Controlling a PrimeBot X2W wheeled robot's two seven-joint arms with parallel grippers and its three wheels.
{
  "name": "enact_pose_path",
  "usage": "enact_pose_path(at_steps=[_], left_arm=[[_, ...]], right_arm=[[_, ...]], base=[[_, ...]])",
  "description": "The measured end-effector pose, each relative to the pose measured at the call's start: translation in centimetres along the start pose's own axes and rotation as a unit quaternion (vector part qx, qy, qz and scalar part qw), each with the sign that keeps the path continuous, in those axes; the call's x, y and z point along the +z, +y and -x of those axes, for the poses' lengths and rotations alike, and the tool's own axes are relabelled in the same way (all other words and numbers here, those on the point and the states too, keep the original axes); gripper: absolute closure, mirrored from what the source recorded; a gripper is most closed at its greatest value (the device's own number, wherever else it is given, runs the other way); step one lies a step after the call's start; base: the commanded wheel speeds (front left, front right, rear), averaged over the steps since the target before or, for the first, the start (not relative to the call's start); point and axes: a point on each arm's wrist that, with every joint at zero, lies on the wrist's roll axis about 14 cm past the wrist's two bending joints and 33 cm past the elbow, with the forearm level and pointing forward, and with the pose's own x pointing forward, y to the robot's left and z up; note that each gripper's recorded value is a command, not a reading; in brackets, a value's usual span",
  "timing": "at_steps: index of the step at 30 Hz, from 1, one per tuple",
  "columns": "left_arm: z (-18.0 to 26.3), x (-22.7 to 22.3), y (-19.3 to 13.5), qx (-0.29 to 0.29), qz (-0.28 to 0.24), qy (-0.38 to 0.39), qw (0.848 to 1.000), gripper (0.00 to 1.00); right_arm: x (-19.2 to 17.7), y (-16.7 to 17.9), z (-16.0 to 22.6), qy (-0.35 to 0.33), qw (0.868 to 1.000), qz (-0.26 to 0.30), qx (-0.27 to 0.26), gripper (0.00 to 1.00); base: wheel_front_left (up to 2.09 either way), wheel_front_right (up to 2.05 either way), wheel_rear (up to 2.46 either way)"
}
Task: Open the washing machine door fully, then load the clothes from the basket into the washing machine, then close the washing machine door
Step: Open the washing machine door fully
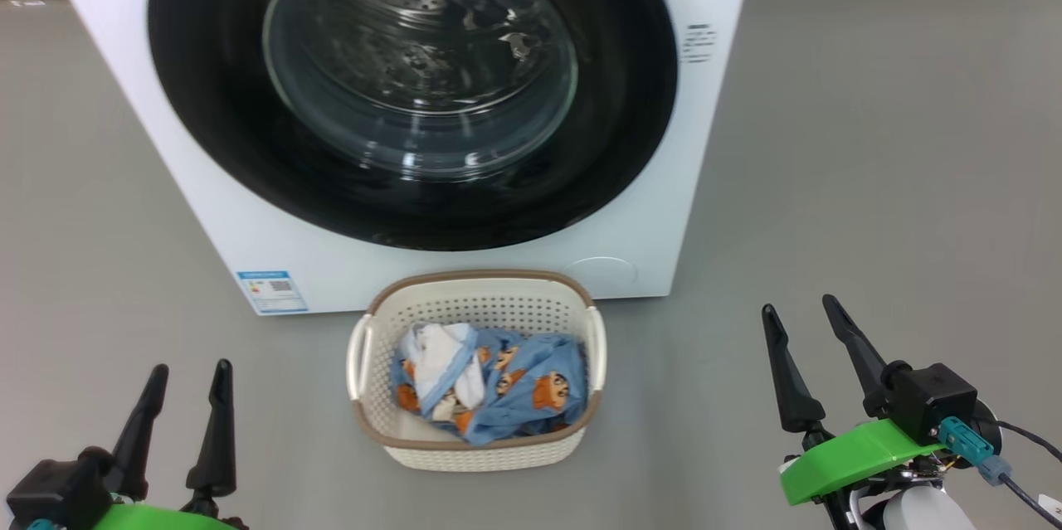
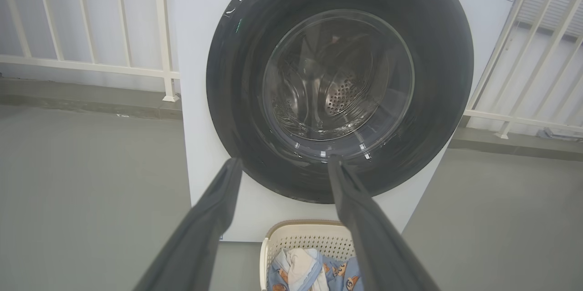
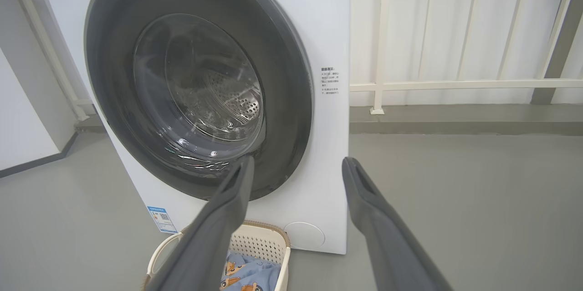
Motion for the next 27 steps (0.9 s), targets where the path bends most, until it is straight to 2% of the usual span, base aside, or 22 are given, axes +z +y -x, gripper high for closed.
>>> enact_pose_path(at_steps=[10,27], left_arm=[[-0.1,-0.08,-0.46,-0.006,0.007,0.0,1.0,0.0],[-0.3,-0.3,-0.53,-0.007,0.008,0.003,1.0,0.0]], right_arm=[[-0.04,-0.16,0.1,0.001,1.0,0.001,-0.002,0.0],[0.18,-0.29,0.15,-0.003,1.0,-0.002,-0.004,0.0]], base=[[0.58,0.58,-1.17],[0.01,0.01,-0.03]])
